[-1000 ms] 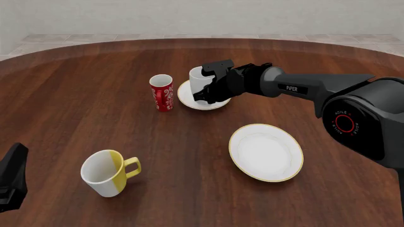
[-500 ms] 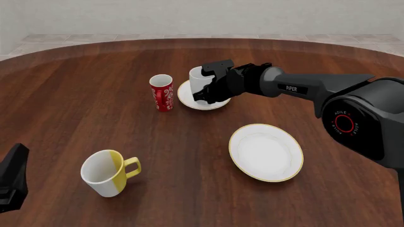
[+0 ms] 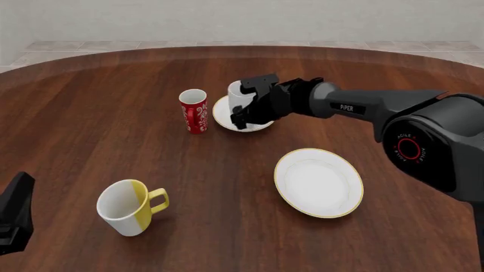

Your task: Put the white mug on the left plate.

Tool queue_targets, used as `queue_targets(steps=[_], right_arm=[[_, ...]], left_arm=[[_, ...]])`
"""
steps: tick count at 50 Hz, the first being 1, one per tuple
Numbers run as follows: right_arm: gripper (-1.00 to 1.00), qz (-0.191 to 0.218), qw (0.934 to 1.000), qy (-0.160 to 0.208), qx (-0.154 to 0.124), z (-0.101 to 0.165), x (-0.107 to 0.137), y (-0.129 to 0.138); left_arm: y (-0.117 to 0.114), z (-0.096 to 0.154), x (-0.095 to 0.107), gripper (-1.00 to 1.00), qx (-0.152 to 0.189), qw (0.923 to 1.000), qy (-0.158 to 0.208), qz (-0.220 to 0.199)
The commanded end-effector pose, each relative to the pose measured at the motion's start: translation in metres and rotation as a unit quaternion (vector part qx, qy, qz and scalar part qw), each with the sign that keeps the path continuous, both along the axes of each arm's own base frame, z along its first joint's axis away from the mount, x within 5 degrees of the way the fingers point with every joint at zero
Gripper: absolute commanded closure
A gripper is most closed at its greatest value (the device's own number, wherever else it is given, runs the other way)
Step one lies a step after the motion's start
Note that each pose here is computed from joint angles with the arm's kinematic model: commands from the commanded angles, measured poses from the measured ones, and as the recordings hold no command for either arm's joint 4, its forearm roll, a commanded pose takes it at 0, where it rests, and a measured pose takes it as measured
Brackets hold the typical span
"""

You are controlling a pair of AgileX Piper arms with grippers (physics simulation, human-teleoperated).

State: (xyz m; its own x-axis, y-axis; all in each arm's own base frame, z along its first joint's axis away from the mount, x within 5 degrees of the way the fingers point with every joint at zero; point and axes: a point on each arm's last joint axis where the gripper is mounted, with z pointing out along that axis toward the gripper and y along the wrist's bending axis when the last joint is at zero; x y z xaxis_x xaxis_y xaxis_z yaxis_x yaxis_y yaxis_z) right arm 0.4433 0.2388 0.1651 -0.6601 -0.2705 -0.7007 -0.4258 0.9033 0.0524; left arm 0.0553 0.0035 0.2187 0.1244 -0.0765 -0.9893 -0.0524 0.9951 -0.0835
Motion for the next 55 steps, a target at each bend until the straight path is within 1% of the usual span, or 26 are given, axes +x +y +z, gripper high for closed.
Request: queue_targets(steps=[1, 35, 55], right_arm=[[-1.0, 0.001, 1.0, 0.002, -0.001, -0.003, 0.0, 0.001], [-1.0, -0.002, 1.0, 0.004, -0.001, -0.002, -0.006, -0.004], [-1.0, -0.002, 1.0, -0.002, -0.002, 0.009, -0.012, -0.012]], left_arm=[[0.0, 0.0, 0.0, -1.0, 0.0, 1.0, 0.0, 0.0], [0.0, 0.002, 0.0, -1.0, -0.001, 1.0, -0.004, -0.001], [0.0, 0.003, 0.0, -1.0, 0.0, 1.0, -0.006, -0.004]])
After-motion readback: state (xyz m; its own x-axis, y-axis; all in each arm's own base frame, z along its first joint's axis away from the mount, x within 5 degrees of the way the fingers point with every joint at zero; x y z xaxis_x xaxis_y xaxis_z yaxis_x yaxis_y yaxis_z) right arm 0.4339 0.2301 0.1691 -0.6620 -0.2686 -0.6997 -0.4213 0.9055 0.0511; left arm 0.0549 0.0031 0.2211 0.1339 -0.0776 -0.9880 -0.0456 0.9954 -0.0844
